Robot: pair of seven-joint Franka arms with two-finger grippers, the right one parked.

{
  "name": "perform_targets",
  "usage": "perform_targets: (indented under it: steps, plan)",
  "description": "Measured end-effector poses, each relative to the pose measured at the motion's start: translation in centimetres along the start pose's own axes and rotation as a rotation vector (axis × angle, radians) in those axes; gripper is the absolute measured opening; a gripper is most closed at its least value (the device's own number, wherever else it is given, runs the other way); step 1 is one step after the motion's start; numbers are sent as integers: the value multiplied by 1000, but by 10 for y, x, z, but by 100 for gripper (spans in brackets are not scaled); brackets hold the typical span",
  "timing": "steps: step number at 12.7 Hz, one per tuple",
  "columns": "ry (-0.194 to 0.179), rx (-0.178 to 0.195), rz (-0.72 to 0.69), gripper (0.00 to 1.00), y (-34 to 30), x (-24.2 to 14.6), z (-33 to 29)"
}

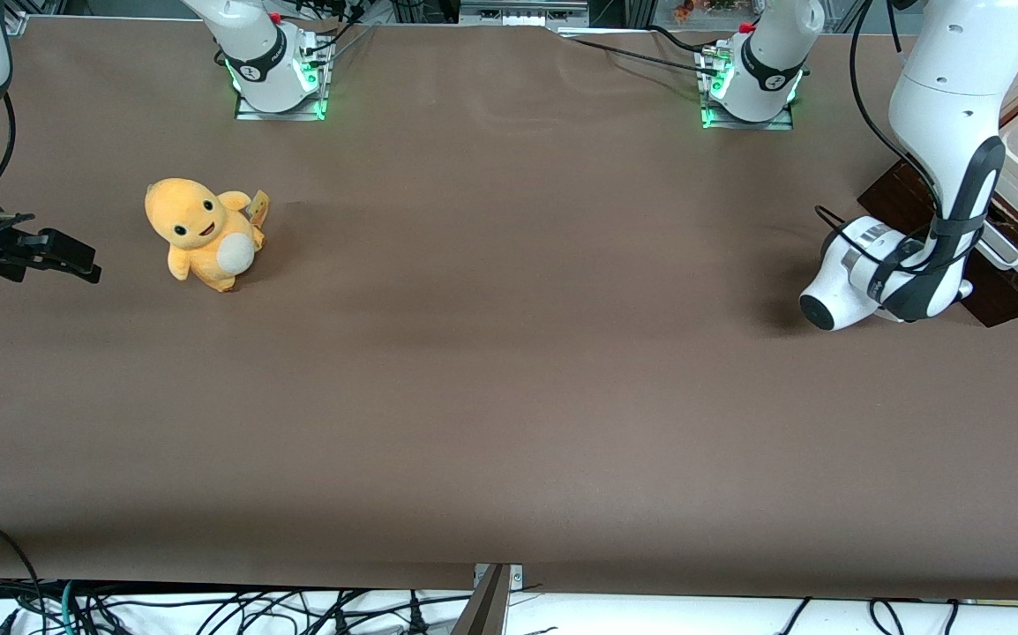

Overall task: Open lower drawer with left arm only
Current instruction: 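Close the left gripper around the white bar handle, then pull the handle outward with the left gripper, sliding the drawer open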

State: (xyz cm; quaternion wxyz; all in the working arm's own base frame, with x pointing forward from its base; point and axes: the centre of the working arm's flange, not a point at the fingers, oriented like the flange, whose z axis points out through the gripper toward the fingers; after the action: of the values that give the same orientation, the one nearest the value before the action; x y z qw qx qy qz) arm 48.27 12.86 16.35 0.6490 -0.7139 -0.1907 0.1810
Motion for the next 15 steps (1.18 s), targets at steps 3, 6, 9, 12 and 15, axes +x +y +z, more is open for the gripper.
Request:
perform_targets:
  steps: [3, 6, 9, 12, 15]
  plan:
    - [0, 0, 0, 18, 0, 0, 0]
    - [3, -2, 0, 18, 0, 0, -1]
    - [15, -8, -2, 18, -1, -1, -8]
    - [28, -19, 0, 18, -2, -2, -21]
    - [9, -47, 18, 18, -10, 6, -34]
